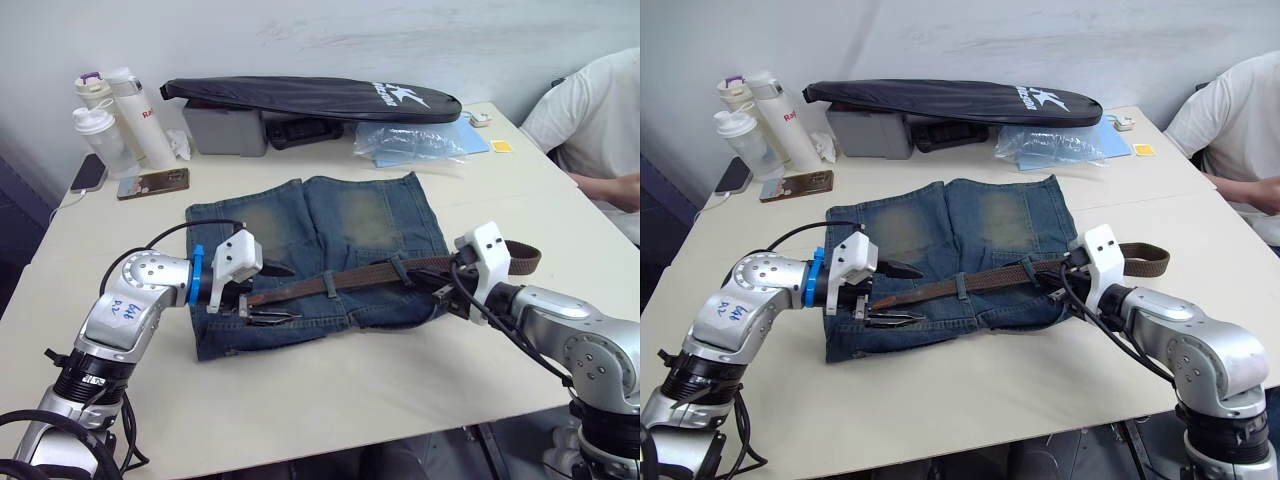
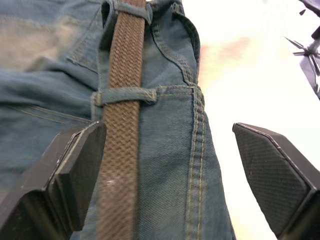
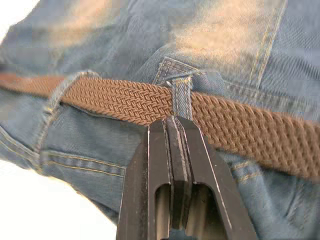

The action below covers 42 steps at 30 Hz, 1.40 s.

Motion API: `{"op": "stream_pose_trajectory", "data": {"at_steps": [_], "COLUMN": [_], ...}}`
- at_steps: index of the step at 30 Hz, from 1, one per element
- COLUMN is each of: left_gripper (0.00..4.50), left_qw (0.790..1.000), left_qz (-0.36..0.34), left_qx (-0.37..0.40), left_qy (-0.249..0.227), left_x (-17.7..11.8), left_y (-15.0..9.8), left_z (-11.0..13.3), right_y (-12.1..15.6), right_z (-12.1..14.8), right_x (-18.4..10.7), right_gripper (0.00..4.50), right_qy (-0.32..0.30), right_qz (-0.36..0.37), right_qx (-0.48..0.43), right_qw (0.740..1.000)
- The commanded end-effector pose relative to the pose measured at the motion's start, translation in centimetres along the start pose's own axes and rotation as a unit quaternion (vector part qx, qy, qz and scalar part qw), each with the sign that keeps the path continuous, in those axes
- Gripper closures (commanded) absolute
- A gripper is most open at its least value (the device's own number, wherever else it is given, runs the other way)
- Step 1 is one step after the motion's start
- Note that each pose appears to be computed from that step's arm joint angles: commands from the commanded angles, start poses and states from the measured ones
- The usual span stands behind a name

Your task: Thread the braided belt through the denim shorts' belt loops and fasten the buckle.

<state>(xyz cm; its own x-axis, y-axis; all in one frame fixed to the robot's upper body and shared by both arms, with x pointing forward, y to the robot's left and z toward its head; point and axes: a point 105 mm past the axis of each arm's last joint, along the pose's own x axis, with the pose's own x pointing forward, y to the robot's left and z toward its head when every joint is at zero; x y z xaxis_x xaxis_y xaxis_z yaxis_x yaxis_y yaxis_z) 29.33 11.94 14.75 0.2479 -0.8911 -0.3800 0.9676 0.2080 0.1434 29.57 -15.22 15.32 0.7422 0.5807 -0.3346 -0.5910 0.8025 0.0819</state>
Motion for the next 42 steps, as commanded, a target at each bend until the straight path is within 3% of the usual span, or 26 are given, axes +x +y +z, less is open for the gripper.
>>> {"op": "stream_pose_trajectory", "data": {"at_steps": [1, 9, 17, 22, 25, 30, 33, 36, 39, 42], "left_gripper": [0.06, 0.06, 0.06, 0.06, 0.06, 0.06, 0.06, 0.06, 0.06, 0.06], "left_qw": [0.999, 0.998, 0.998, 0.997, 0.997, 0.997, 0.997, 0.998, 0.999, 1.0], "left_qz": [0.029, 0.058, 0.066, 0.071, 0.071, 0.077, 0.08, 0.067, 0.05, 0.03], "left_qx": [0.013, -0.007, -0.017, -0.021, -0.021, -0.022, -0.021, -0.021, -0.016, -0.004], "left_qy": [-0.01, -0.015, 0.012, 0.014, 0.016, 0.013, 0.009, 0.004, 0.004, 0.011], "left_x": [0.6, 1.3, 2.1, 2.1, 2.1, 1.9, 1.2, 0.4, -0.5, -1.3], "left_y": [0.2, 0.2, -0.4, -0.4, -0.5, -0.1, 0.4, 0.3, 0.2, 0.0], "left_z": [0.6, -0.2, -2.2, -2.4, -2.5, -2.4, -1.9, -1.1, -0.5, 0.0], "right_y": [0.1, -0.6, -5.6, -8.6, -9.0, -8.2, -6.4, -4.6, -2.5, -0.7], "right_z": [0.9, 2.1, -1.4, -0.7, -0.1, 1.7, 4.5, 6.2, 6.2, 4.3], "right_x": [1.4, 4.0, 4.7, 4.1, 4.3, 4.6, 4.0, 2.6, 1.0, -0.5], "right_gripper": [4.5, 4.5, 4.5, 4.5, 4.5, 4.5, 4.5, 4.5, 4.5, 4.5], "right_qy": [-0.012, -0.019, 0.075, 0.066, 0.049, -0.003, -0.068, -0.094, -0.078, -0.017], "right_qz": [0.007, -0.007, -0.107, -0.179, -0.186, -0.171, -0.126, -0.08, -0.026, 0.03], "right_qx": [-0.03, -0.057, -0.085, -0.145, -0.159, -0.154, -0.141, -0.132, -0.147, -0.17], "right_qw": [0.999, 0.998, 0.988, 0.971, 0.968, 0.973, 0.98, 0.983, 0.986, 0.985]}}
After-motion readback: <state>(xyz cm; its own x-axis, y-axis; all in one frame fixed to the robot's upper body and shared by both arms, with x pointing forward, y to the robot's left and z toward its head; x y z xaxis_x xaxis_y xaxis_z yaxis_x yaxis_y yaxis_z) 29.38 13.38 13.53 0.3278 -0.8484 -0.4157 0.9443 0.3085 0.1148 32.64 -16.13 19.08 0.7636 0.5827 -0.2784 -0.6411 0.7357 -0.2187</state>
